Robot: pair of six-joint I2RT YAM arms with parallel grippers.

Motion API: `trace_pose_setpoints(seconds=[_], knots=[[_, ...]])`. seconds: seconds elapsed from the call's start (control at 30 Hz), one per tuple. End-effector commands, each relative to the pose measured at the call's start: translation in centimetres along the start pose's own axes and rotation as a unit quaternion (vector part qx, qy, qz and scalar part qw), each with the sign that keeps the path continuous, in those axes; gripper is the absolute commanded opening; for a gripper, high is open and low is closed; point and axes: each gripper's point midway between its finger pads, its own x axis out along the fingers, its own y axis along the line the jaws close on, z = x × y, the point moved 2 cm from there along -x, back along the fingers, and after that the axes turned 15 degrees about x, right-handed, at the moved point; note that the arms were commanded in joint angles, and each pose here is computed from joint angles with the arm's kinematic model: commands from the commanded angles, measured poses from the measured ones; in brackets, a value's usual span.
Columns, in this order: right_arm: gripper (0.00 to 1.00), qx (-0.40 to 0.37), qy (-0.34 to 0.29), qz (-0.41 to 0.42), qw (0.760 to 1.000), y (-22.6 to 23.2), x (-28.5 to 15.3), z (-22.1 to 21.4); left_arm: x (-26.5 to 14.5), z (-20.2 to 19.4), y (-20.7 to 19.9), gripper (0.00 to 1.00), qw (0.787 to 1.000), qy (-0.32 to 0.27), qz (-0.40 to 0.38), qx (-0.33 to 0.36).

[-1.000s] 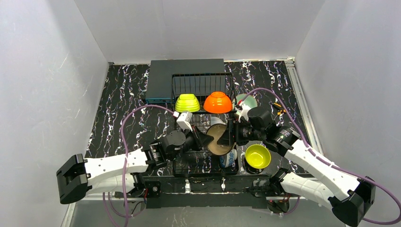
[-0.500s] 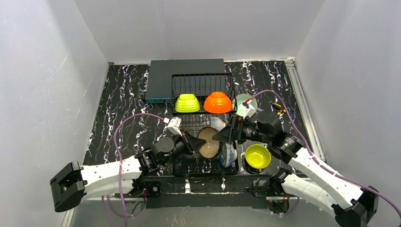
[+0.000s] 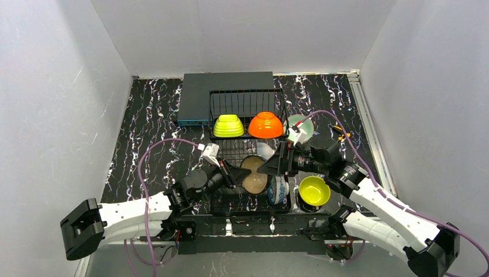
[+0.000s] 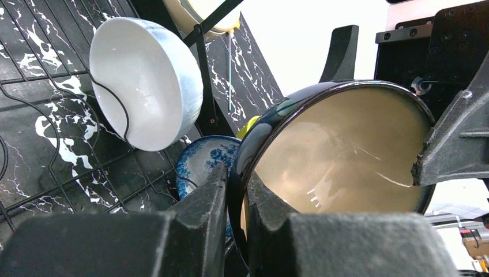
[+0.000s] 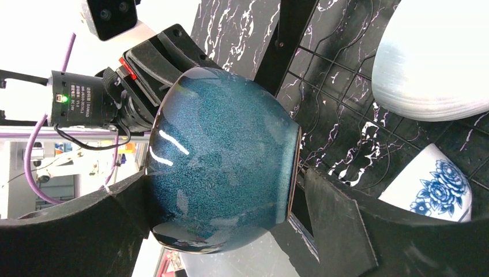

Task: Load the bowls into the dish rack
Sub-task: Adjust the bowl.

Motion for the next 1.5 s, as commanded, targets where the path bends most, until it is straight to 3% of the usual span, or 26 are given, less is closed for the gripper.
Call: trace_pose_setpoints(seconds=[0.0, 0.53, 0.6, 0.67, 0.9, 1.03, 1.1, 1.3, 1.37, 1.47], knots=[[0.99, -0.01, 0.012, 0.026, 1.0, 1.5, -0.2, -0.1, -0.7, 6.0, -4.1, 0.0, 0.99, -0.111, -0.08, -0.027], [0.99, 0.004, 0.051, 0.1, 0.994, 3.8, -0.9, -1.5, 1.4, 5.2, -3.0, 0.0, 0.994, -0.097, -0.044, 0.004], [0.94, 0.001, 0.047, 0.103, 0.994, 4.0, -1.0, -1.3, 1.6, 5.0, -2.9, 0.0, 0.995, -0.094, -0.04, 0.004], [0.84, -0.003, 0.042, 0.106, 0.994, 4.3, -1.1, -1.2, 1.7, 4.8, -2.7, 0.0, 0.995, -0.092, -0.035, 0.004], [0.04, -0.015, 0.027, 0.105, 0.994, 4.7, -1.6, -0.8, 1.8, 4.0, -1.6, 0.0, 0.997, -0.08, -0.011, 0.005], [0.01, -0.019, 0.018, 0.095, 0.995, 4.5, -1.5, -0.5, 1.6, 3.7, -1.1, 0.0, 0.997, -0.078, -0.001, -0.001], [0.01, -0.025, 0.012, 0.087, 0.996, 4.3, -1.6, -0.4, 1.5, 3.5, -0.8, 0.08, 0.997, -0.078, 0.003, -0.004], [0.01, -0.033, -0.008, 0.026, 0.999, 2.8, -1.6, 0.4, 0.7, 3.0, -0.4, 0.6, 0.997, -0.071, 0.007, -0.004], [0.01, -0.034, -0.016, 0.013, 0.999, 2.4, -1.6, 0.7, 0.4, 2.7, -0.2, 0.68, 0.998, -0.065, 0.007, -0.005], [0.01, -0.036, -0.023, 0.004, 0.999, 2.2, -1.6, 0.9, -0.2, 2.3, 0.2, 0.71, 0.998, -0.06, 0.01, -0.008]])
